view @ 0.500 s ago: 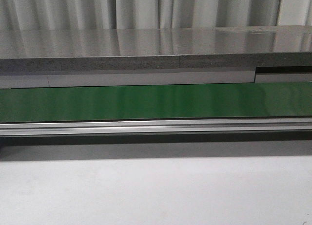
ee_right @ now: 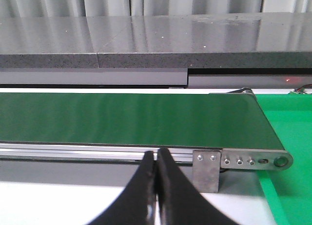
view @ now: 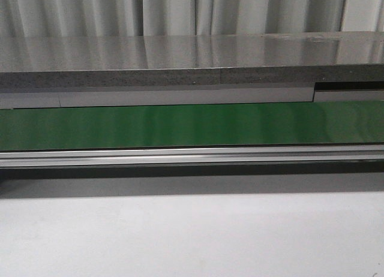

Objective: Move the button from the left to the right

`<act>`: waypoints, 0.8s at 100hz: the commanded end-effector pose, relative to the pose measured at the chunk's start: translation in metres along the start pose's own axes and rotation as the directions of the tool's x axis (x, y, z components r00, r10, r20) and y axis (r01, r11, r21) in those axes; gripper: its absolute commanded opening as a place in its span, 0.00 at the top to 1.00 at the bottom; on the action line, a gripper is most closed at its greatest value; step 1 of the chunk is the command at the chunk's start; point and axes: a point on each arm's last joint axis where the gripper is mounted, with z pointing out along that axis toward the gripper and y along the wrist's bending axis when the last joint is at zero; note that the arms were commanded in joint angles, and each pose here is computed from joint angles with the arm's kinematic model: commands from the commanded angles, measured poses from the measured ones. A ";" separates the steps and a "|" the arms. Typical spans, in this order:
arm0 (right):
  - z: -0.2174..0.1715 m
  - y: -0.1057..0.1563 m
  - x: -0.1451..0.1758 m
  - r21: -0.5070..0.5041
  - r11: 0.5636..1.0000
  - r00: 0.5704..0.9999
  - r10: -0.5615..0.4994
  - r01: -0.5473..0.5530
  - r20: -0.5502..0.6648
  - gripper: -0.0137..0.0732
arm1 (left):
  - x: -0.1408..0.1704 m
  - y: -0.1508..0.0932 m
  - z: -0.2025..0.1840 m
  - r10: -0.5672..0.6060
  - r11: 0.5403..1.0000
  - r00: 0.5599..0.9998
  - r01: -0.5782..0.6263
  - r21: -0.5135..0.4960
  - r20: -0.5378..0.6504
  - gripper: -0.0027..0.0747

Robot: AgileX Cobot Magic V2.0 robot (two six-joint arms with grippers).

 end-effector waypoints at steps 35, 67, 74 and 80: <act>-0.003 0.000 -0.013 0.001 1.000 0.993 -0.010 0.010 0.118 0.92 | -0.055 0.002 -0.004 -0.061 0.998 0.996 0.061 0.000 0.069 0.99; -0.003 0.000 -0.013 0.001 1.000 0.993 -0.010 0.010 0.118 0.92 | -0.126 0.006 0.018 -0.064 0.998 0.985 0.061 -0.021 -0.158 0.99; -0.003 0.000 -0.013 0.001 1.000 0.993 -0.010 0.010 0.118 0.92 | -0.136 0.007 0.029 -0.065 0.998 0.966 0.060 -0.027 -0.251 0.99; -0.003 0.000 -0.013 0.001 1.000 0.993 -0.010 0.010 0.118 0.92 | -0.142 0.007 0.039 -0.065 0.998 0.944 0.058 -0.032 -0.322 0.99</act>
